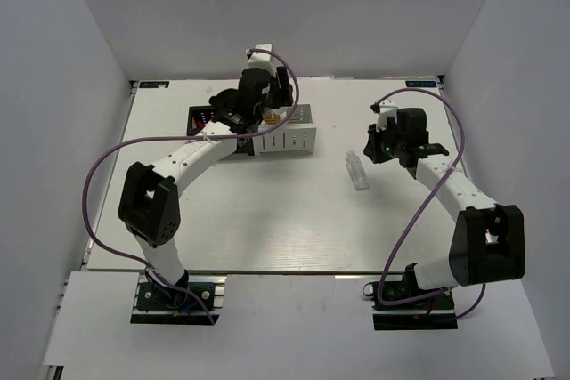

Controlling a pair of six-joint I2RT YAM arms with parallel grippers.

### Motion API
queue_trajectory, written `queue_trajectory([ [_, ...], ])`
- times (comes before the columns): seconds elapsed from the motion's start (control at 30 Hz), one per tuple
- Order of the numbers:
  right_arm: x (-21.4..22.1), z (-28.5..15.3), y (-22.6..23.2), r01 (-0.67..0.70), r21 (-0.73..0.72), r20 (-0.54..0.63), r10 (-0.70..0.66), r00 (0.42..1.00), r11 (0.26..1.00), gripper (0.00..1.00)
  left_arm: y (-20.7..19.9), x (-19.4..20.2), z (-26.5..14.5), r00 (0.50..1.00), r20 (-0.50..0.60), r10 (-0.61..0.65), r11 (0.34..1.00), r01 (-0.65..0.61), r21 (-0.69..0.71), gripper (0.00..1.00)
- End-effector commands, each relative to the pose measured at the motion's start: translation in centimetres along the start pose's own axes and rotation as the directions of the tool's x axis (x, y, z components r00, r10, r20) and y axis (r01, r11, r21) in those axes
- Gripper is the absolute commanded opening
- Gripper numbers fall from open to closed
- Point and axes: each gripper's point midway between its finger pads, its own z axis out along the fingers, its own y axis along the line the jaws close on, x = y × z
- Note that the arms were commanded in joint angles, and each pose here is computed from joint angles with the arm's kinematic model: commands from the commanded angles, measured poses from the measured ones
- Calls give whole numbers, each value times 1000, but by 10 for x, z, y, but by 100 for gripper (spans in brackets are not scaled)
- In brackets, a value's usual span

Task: Organize the makeup

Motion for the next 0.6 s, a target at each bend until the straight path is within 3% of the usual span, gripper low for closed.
queue_trajectory([
  [0.0, -12, -7, 0, 22, 3, 54, -22, 998, 1000, 9, 6, -43, 8, 984, 176, -39, 999, 38, 11, 0],
  [0.13, -10, -8, 1, 23, 4, 52, -23, 998, 1000, 8, 17, -41, 25, 986, 165, -34, 999, 32, 12, 0],
  [0.57, -11, -7, 0, 25, 5, 52, -26, 998, 1000, 9, 46, 19, 51, 999, 32, 24, 996, -22, -85, 0],
])
